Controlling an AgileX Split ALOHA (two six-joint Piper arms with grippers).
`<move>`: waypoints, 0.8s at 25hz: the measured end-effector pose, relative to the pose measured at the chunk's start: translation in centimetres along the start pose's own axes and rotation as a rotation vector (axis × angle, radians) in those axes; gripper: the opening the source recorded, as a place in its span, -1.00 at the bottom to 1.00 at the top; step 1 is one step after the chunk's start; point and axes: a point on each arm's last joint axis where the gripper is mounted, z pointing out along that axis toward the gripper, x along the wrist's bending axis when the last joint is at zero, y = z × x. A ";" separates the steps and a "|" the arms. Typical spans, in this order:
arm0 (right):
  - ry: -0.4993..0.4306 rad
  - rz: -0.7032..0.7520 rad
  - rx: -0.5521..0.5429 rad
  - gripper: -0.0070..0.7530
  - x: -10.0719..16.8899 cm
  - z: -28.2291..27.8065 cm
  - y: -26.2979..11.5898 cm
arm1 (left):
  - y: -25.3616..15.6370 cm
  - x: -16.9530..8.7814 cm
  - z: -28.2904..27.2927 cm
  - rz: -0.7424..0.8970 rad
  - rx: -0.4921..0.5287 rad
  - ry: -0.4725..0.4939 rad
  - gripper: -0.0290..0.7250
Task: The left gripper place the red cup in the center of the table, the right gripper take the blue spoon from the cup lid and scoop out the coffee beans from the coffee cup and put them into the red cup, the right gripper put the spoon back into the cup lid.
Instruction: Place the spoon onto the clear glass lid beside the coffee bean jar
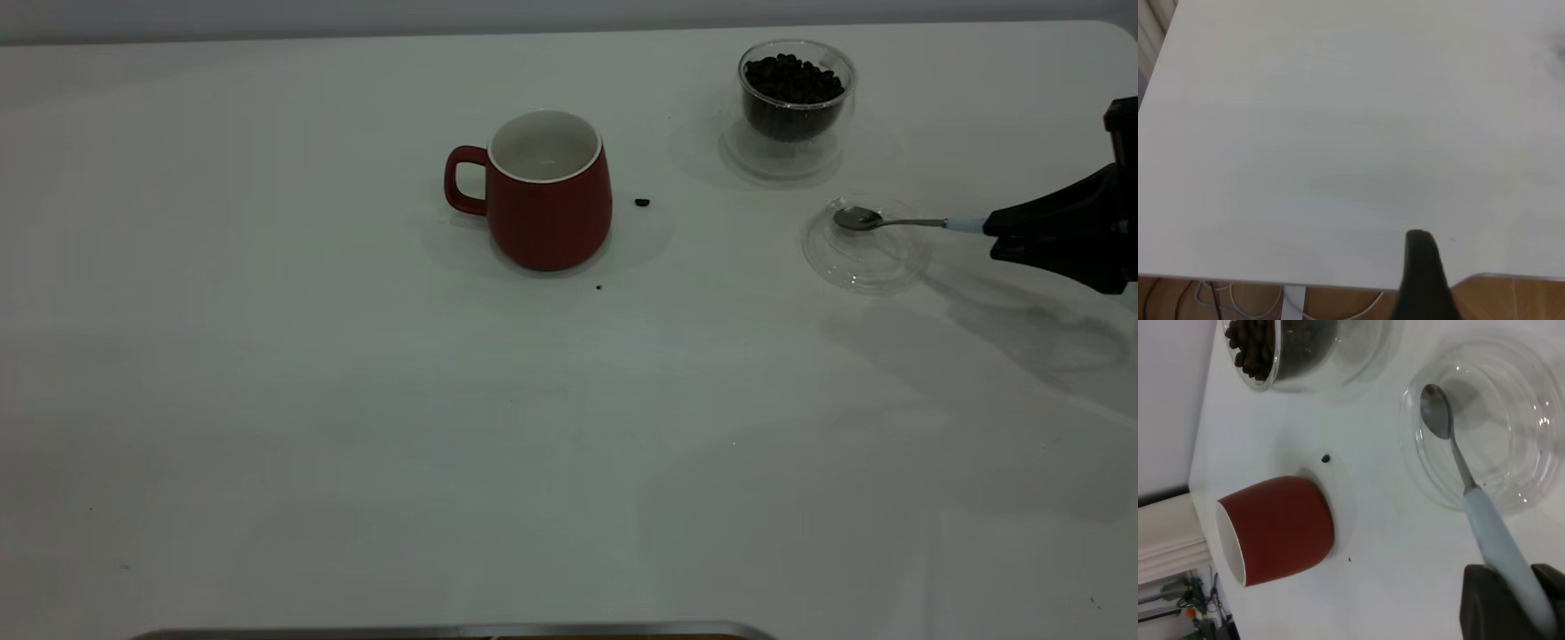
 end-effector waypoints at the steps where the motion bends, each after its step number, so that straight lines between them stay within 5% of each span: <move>1: 0.003 0.002 0.003 -0.68 -0.1 0.1 0.0 | 0.0 0.0 0.0 0.000 0.000 0.000 0.63; 20: 0.002 -0.001 0.006 -0.61 -0.5 0.4 0.1 | 0.0 0.0 0.0 0.000 0.000 0.000 0.63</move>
